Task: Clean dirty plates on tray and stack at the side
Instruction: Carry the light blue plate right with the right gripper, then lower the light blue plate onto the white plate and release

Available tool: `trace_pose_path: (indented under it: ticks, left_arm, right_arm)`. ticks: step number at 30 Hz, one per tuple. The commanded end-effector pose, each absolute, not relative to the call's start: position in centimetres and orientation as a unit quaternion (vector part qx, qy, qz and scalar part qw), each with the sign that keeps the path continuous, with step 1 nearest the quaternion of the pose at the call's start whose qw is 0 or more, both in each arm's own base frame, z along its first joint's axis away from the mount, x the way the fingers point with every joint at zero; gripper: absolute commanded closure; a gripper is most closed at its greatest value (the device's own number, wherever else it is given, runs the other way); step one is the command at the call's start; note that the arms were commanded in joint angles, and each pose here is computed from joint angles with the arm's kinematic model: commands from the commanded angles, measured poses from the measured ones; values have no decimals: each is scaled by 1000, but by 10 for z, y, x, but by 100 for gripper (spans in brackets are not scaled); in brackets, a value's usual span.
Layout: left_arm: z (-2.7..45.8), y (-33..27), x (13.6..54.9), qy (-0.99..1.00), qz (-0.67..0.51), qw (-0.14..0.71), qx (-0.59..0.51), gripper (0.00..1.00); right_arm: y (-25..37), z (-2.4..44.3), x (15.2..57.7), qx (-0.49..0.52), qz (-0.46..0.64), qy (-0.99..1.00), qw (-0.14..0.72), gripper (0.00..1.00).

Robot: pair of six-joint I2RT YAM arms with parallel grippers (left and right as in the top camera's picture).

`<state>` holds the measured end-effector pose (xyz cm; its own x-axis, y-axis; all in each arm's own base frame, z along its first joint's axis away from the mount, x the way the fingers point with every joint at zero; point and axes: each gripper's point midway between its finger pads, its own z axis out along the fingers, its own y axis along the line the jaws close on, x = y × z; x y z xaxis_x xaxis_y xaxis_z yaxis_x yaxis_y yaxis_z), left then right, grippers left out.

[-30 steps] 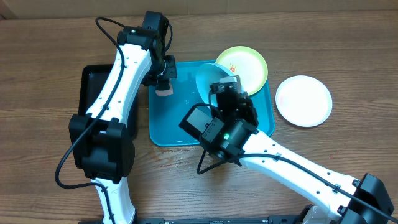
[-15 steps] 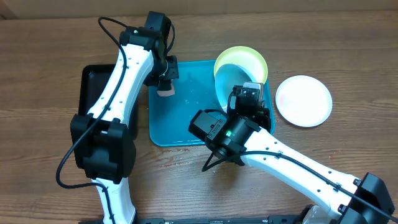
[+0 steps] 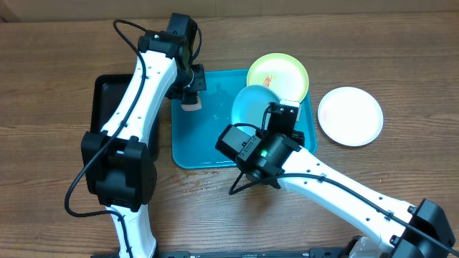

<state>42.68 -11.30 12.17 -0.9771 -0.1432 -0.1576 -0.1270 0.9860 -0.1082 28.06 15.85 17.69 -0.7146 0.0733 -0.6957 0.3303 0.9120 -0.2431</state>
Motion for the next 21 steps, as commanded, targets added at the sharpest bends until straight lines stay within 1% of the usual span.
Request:
trace_pose_path:
  ticks: [1, 5, 9, 12, 15, 21]
  left_arm:
    - [122, -118, 424, 993, -55, 79, -63, 96]
    - [121, -118, 424, 993, -55, 78, -63, 96]
    - [121, -118, 424, 993, -55, 78, -63, 96]
    - [121, -118, 424, 993, -55, 78, -63, 96]
    - [121, -118, 424, 993, -55, 78, -63, 96]
    - [121, -119, 423, 993, -55, 78, -62, 96]
  right_arm:
    - [171, 176, 279, 102, -111, 939, 309, 96]
    - [168, 178, 296, 106, -45, 954, 276, 96]
    - [154, 187, 320, 126, 49, 960, 247, 96]
    - [122, 188, 337, 169, 92, 956, 223, 96]
    - [76, 185, 348, 222, 115, 947, 202, 96]
    - [-22, 177, 350, 337, 93, 917, 195, 96]
